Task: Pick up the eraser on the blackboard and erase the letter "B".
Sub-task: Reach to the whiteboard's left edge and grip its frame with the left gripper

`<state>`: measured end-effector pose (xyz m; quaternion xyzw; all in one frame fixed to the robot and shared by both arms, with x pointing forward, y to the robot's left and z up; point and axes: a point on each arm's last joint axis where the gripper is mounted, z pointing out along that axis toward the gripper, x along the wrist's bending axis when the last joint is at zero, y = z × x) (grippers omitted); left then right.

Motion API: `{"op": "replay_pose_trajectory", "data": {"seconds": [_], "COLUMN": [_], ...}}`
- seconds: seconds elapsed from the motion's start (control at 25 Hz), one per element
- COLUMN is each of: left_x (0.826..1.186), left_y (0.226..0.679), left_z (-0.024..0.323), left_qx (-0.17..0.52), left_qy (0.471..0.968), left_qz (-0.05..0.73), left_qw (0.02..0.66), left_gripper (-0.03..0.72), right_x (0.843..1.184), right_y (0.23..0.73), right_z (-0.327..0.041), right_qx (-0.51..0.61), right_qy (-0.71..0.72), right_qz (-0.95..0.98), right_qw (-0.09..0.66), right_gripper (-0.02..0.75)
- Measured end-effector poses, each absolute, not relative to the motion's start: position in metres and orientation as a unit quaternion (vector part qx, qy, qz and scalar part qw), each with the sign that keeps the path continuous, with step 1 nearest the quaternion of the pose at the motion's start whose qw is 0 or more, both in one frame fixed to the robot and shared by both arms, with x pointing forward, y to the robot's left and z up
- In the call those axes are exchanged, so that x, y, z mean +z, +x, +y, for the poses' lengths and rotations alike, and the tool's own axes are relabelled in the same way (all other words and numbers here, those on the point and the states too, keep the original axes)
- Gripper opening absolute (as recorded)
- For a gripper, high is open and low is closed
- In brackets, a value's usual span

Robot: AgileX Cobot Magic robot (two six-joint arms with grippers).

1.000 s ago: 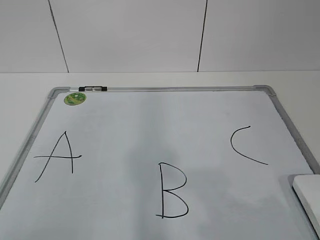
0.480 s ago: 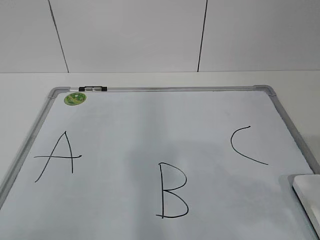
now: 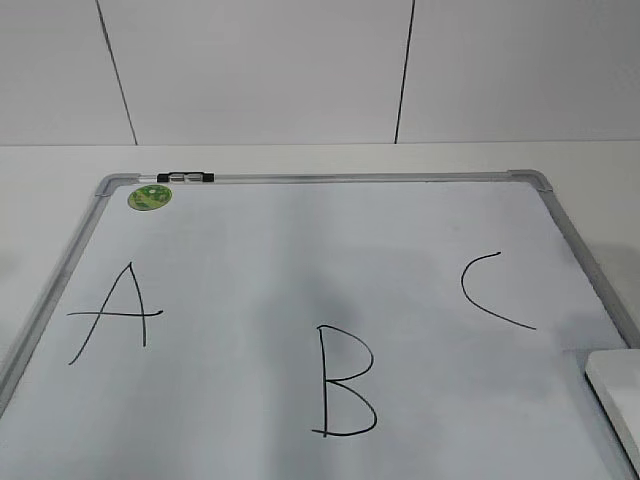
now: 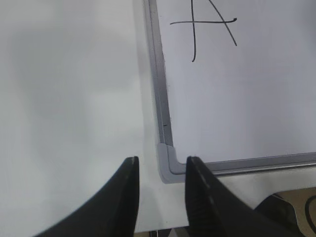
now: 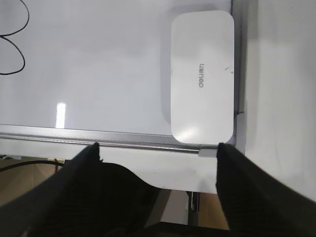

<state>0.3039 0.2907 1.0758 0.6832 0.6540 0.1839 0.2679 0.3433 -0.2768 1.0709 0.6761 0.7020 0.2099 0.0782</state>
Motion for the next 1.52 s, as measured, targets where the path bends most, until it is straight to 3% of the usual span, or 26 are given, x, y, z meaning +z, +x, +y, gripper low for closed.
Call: {"op": "replay_pose_trajectory", "data": {"seconds": [0.8, 1.16, 1.52], "left_x": [1.073, 1.031, 0.989], "left_y": [0.481, 0.547, 0.596], "left_z": [0.309, 0.272, 0.261], "left_qx": [0.092, 0.046, 0.02], "left_qy": [0.711, 0.761, 0.769], "left_qz": [0.684, 0.64, 0.635], "left_qw": [0.134, 0.093, 0.069], "left_gripper": [0.24, 0.24, 0.234], "right_x": [1.058, 1.057, 1.057], "right_y": [0.398, 0.4, 0.399], "right_z": [-0.275, -0.275, -0.275], "right_qx": [0.146, 0.143, 0.142], "right_qy": [0.689, 0.688, 0.687], "right_qz": [0.709, 0.711, 0.712], "right_qw": [0.031, 0.029, 0.029], "right_gripper": [0.583, 0.583, 0.583]}}
